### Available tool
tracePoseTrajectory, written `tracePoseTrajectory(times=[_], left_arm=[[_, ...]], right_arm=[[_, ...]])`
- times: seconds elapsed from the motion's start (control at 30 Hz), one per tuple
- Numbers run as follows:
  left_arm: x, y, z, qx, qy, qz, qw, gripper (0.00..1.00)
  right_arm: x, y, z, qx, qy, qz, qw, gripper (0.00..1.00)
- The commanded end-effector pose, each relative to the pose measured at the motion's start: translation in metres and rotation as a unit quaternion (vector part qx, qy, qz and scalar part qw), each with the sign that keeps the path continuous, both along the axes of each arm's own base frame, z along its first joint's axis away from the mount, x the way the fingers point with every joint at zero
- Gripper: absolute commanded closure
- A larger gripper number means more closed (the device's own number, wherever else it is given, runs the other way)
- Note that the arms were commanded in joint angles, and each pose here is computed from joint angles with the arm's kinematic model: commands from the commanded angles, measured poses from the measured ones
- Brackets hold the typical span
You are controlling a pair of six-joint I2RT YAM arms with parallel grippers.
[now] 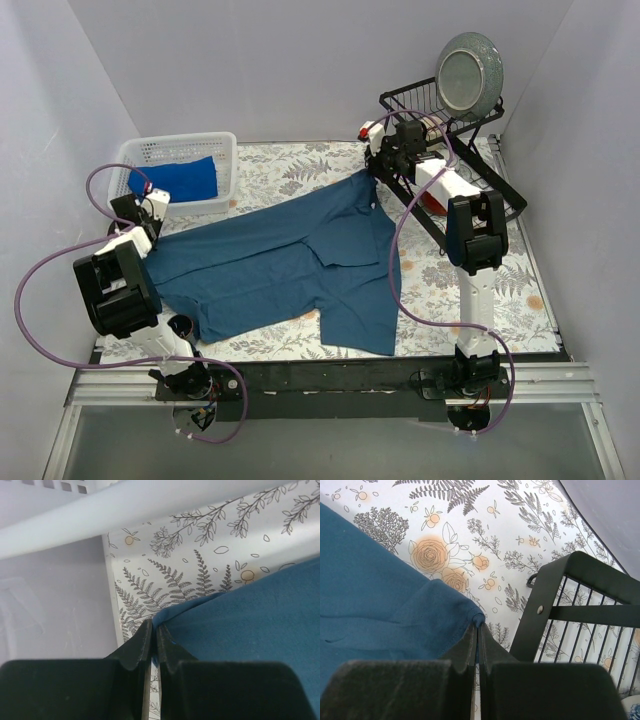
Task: Roll the t-shirts
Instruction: Fold the T-shirt at the center of the board.
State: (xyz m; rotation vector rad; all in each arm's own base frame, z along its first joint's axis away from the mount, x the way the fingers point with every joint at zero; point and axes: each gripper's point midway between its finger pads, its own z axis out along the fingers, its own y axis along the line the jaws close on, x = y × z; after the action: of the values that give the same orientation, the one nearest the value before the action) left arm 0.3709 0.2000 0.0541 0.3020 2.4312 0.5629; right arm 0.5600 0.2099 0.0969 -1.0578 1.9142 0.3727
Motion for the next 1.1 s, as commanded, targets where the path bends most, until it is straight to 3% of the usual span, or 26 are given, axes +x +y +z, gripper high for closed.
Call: tracePoseTrajectory(times=[0.0, 0.03, 0.1, 0.17, 0.3, 0.53, 0.63, 0.67, 0.73, 0.77, 0.83, 0.87, 0.97, 1.07], left_arm=[[0.014, 0.023, 0.025, 0.031, -0.041, 0.029, 0.998, 1.00], [0.013, 0.024, 0.025, 0.032, -0.040, 0.030, 0.998, 1.00], [0.011, 0.027, 0.026, 0.031, -0.041, 0.035, 0.998, 0.92], [0.011, 0.028, 0.027, 0.029, -0.043, 0.040, 0.998, 0.70], [0.013, 0.027, 0.033, 0.025, -0.051, 0.044, 0.997, 0.53], [0.015, 0.018, 0.073, -0.004, -0.090, 0.056, 0.994, 0.42], [0.006, -0.013, 0.110, -0.045, -0.096, -0.008, 0.994, 0.40], [-0.008, -0.046, 0.103, -0.109, -0.065, -0.061, 0.990, 0.39], [-0.026, -0.073, 0.131, -0.126, -0.055, -0.137, 0.981, 0.38], [-0.058, -0.095, 0.119, -0.174, 0.009, -0.150, 0.973, 0.38], [-0.082, -0.118, 0.126, -0.205, 0.048, -0.200, 0.957, 0.40], [-0.118, -0.136, 0.117, -0.244, 0.111, -0.205, 0.941, 0.40], [-0.164, -0.148, 0.104, -0.250, 0.173, -0.217, 0.928, 0.42], [-0.185, -0.152, 0.094, -0.236, 0.186, -0.222, 0.928, 0.40]], right_arm=[[0.026, -0.007, 0.005, -0.028, -0.050, -0.025, 0.998, 0.99], [0.028, -0.008, 0.005, -0.031, -0.055, -0.032, 0.998, 0.99], [0.030, -0.010, 0.005, -0.042, -0.062, -0.045, 0.996, 0.81], [0.033, -0.013, 0.007, -0.046, -0.069, -0.057, 0.995, 0.63], [0.033, -0.010, 0.019, -0.042, -0.081, -0.068, 0.994, 0.53], [-0.002, 0.006, 0.041, -0.024, -0.051, -0.029, 0.998, 0.52], [-0.037, 0.008, 0.041, -0.015, -0.006, -0.003, 1.000, 0.51], [-0.048, 0.010, 0.043, -0.008, 0.003, 0.009, 1.000, 0.51], [-0.074, 0.006, 0.039, -0.005, 0.034, 0.017, 0.999, 0.51], [-0.084, 0.007, 0.036, -0.002, 0.048, 0.023, 0.999, 0.51], [-0.102, 0.006, 0.032, 0.003, 0.087, 0.024, 0.996, 0.51], [-0.106, 0.005, 0.030, 0.004, 0.099, 0.023, 0.995, 0.51], [-0.117, 0.003, 0.025, 0.012, 0.125, 0.024, 0.992, 0.51], [-0.121, 0.006, 0.032, 0.023, 0.116, 0.031, 0.993, 0.50]])
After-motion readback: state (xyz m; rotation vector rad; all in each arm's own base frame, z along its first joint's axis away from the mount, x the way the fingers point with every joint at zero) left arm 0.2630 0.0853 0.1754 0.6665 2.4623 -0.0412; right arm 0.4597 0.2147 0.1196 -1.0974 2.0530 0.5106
